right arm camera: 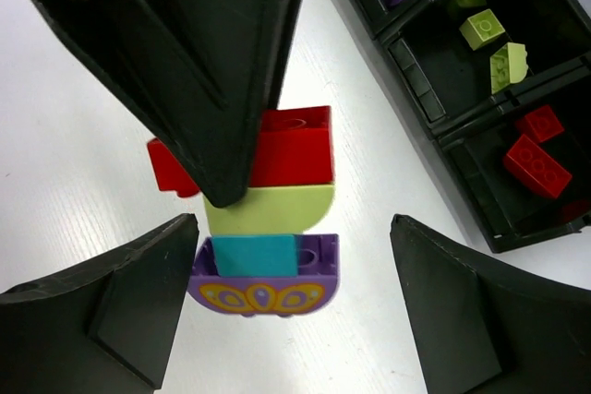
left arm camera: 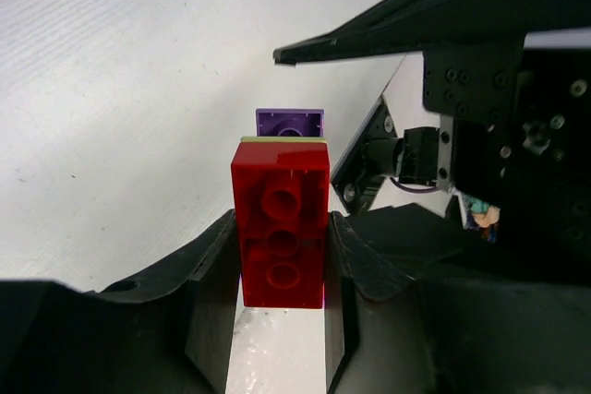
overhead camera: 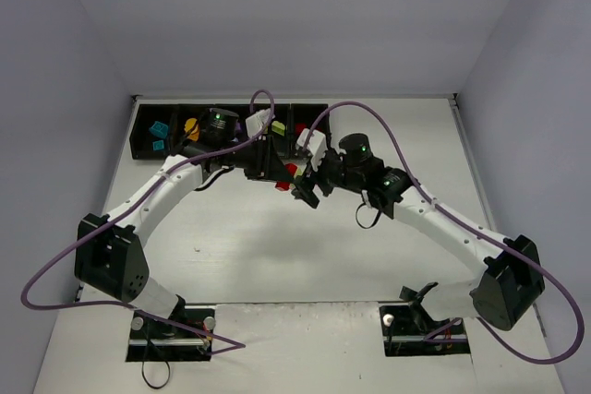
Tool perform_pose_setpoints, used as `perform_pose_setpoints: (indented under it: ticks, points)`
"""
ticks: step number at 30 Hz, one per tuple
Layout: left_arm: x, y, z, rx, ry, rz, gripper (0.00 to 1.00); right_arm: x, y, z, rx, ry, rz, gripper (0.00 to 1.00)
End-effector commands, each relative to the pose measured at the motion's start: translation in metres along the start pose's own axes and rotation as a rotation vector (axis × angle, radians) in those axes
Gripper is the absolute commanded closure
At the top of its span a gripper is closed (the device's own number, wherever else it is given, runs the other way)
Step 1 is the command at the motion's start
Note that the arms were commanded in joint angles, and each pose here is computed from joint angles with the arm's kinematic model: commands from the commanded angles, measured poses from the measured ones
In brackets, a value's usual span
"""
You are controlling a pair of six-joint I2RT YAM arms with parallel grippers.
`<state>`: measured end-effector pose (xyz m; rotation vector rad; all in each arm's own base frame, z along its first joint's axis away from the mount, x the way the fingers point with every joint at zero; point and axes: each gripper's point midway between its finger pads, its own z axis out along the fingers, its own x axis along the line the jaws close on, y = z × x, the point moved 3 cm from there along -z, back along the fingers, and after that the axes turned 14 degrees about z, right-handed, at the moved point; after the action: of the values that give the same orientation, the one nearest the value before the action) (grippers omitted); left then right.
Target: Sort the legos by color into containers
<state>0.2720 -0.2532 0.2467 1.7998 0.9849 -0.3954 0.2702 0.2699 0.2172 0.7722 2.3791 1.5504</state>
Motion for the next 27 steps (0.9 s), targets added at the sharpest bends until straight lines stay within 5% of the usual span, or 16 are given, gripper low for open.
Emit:
perform_pose_setpoints:
  ticks: [1,13,27]
  points:
    - [-0.021,0.021,-0.015,-0.083,-0.037,0.258,1.0,0.0,0.046,-0.022,-0.125,0.034,-0.047,0.18]
    - [-0.045,0.052,-0.047,-0.214,-0.02,0.979,1.0,0.001,0.052,-0.048,-0.083,0.256,0.026,0.19]
    - [-0.068,0.045,-0.049,-0.211,-0.218,1.157,1.0,0.008,0.073,-0.041,-0.091,0.368,-0.006,0.18]
